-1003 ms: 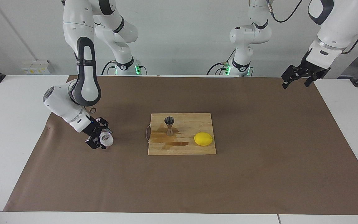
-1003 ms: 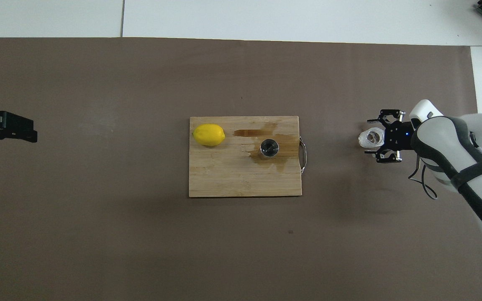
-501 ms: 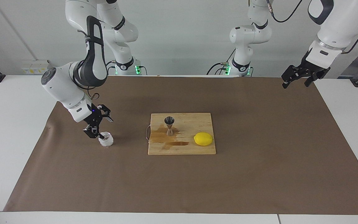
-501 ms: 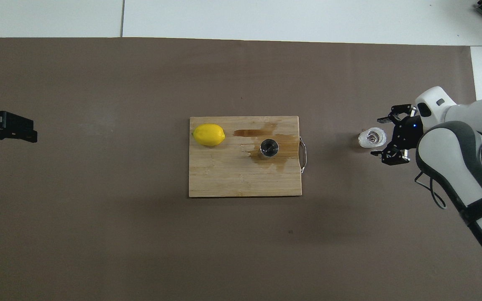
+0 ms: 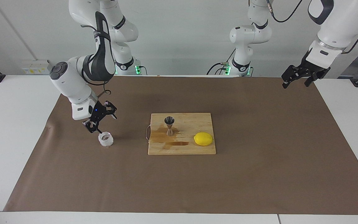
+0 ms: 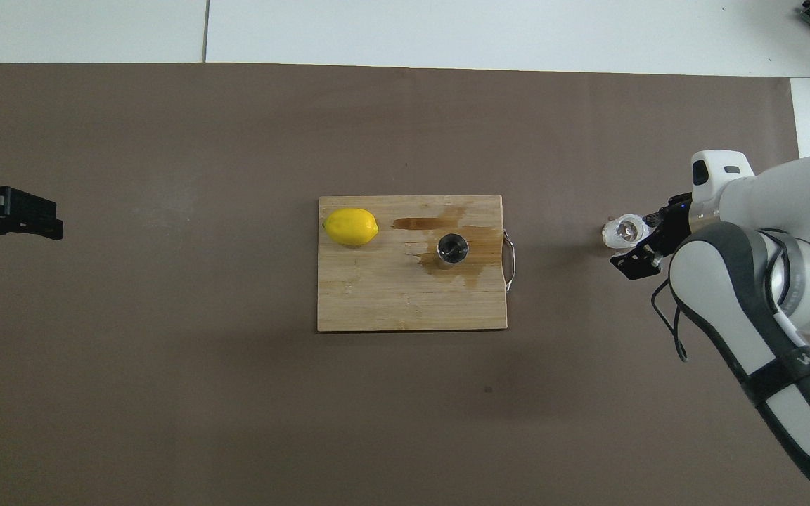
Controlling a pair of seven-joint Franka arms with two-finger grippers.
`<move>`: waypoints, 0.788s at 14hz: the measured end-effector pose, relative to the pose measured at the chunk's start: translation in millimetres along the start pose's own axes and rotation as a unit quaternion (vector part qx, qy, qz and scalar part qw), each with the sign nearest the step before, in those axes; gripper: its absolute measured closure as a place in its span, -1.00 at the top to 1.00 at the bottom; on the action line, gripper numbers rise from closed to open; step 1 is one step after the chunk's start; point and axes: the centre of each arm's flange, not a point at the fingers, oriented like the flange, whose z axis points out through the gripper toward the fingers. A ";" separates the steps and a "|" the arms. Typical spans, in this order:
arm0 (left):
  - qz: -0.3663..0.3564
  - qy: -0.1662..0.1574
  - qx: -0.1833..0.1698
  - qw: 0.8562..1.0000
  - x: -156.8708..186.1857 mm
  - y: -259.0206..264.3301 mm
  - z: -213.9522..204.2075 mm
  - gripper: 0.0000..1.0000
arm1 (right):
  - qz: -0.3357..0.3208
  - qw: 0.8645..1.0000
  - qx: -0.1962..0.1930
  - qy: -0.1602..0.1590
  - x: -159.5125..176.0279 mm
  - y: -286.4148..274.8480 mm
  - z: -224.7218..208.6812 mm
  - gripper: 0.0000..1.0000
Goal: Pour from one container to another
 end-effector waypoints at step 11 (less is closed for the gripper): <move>0.000 0.000 0.000 1.000 0.0 0.0 0.0 1.00 | 0.377 0.921 -0.025 -0.097 -6.3 -32.0 -105.9 1.00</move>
